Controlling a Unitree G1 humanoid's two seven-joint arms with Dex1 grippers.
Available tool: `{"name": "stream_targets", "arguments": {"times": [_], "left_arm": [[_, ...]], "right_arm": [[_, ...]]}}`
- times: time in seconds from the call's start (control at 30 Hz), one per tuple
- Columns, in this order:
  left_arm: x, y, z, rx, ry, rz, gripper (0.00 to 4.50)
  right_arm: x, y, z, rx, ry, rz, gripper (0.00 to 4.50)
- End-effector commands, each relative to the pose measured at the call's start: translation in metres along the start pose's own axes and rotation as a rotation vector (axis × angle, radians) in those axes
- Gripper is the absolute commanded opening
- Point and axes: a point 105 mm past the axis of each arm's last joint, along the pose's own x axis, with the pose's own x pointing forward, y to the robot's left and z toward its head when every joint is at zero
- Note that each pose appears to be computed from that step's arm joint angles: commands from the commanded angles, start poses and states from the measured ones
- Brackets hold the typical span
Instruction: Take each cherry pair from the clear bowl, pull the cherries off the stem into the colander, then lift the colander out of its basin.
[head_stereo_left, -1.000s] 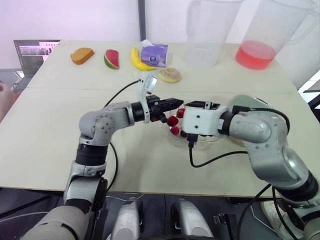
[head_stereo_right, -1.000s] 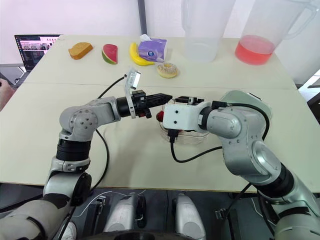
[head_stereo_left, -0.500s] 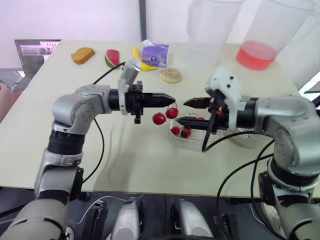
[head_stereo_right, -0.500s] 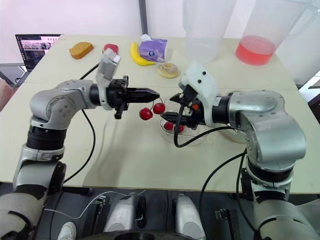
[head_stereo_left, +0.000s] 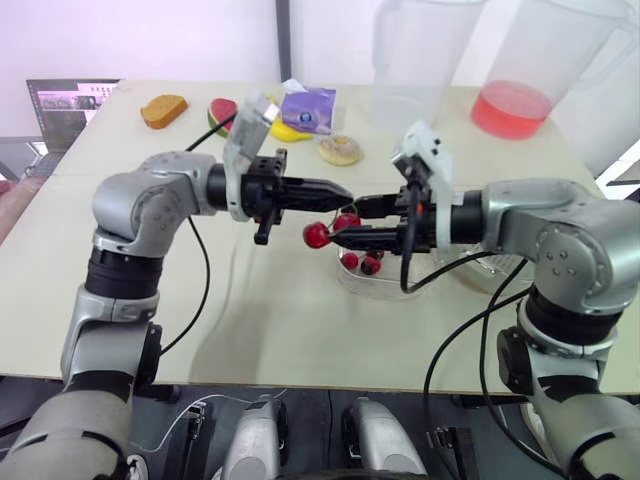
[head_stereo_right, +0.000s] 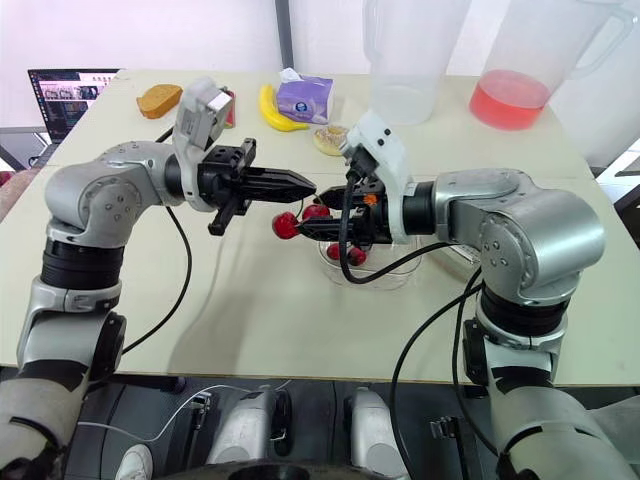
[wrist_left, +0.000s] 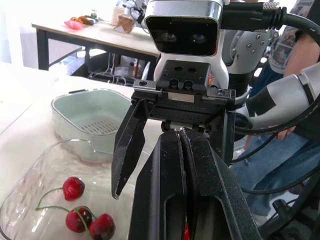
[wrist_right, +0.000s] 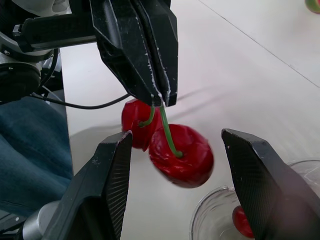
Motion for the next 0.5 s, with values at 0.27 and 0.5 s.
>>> {"name": "stream_targets", "arguments": {"times": [0.27,0.5], "left_arm": [[-0.002,-0.006,0.012,0.043,-0.029,-0.011,0.0],[-0.003,-0.003,0.016,0.038,-0.053,-0.007,0.0]], "right_arm": [[-0.004,-0.002,-0.004,-0.011,0.014,-0.015,0.56],[-0.005,-0.004,-0.013,-0.017,0.05,-0.031,0.56]]}}
